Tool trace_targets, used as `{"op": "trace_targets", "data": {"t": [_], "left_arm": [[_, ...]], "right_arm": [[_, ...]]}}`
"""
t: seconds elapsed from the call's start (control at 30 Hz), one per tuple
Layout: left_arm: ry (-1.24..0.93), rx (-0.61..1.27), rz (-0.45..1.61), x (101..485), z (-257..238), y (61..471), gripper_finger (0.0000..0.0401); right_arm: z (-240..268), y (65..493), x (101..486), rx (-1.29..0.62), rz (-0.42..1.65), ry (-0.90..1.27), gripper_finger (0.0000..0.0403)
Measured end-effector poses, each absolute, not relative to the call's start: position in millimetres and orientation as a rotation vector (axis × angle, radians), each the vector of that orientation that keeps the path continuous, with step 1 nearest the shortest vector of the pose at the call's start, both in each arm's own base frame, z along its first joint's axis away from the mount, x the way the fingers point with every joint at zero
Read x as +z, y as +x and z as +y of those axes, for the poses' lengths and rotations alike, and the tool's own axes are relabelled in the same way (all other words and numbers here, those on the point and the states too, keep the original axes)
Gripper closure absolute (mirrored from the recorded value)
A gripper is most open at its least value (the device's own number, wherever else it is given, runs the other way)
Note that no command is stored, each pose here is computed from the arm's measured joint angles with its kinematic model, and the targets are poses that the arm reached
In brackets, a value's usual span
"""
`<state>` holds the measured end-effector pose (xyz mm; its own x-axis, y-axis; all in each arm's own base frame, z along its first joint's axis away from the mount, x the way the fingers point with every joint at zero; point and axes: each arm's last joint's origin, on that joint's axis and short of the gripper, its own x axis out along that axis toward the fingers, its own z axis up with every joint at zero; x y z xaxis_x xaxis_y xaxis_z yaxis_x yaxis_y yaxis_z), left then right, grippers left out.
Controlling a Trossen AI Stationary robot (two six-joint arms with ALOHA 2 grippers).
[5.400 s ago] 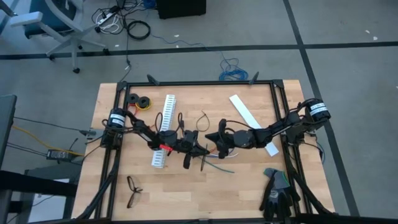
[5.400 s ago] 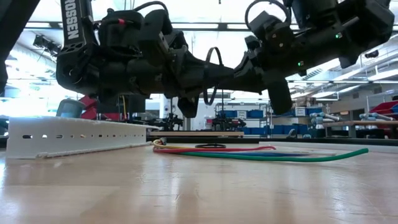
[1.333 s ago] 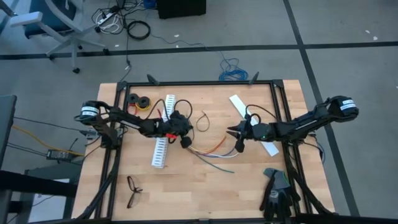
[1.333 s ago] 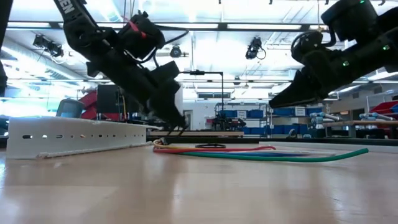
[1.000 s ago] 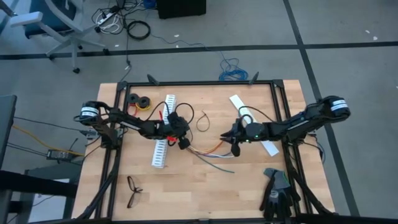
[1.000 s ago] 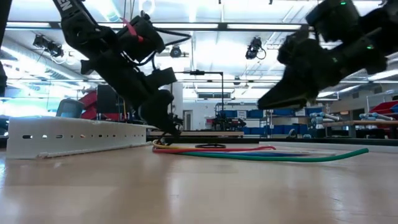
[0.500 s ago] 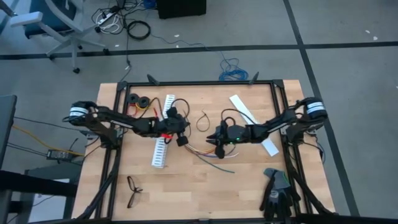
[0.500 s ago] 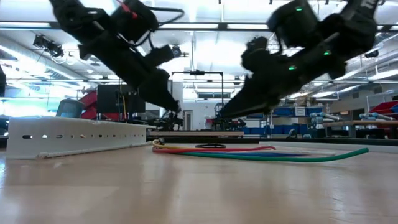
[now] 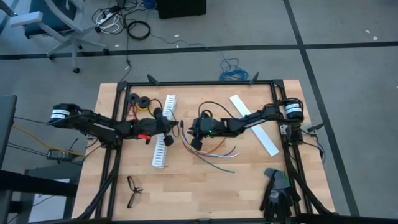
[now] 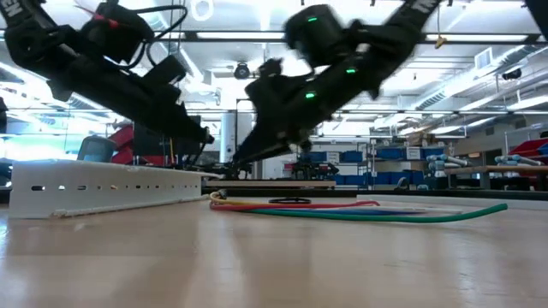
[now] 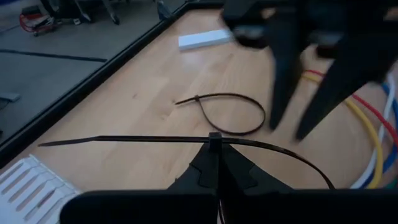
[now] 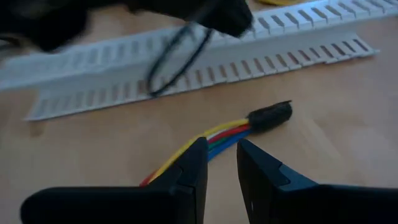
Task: Ziptie cables
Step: Wrap the cable wires with the black zip tie
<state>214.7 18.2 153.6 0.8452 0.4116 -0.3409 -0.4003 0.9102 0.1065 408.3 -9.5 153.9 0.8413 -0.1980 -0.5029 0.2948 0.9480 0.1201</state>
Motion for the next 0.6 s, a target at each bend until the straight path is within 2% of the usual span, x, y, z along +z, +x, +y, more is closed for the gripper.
{"op": "trace_targets", "data": {"t": [0.3,0.6], "left_arm": [[0.049,0.418,0.314,157.8,17.4,197.2,0.0400],[0.006,0.388,0.257,157.6,15.8,178.5,0.0400]], "right_arm": [[-33.1,460.9,150.2,-0.328,0.618,0.244,0.0300],[-35.0,477.3,142.2,-0.362,0.752,0.273,0.0277]]}}
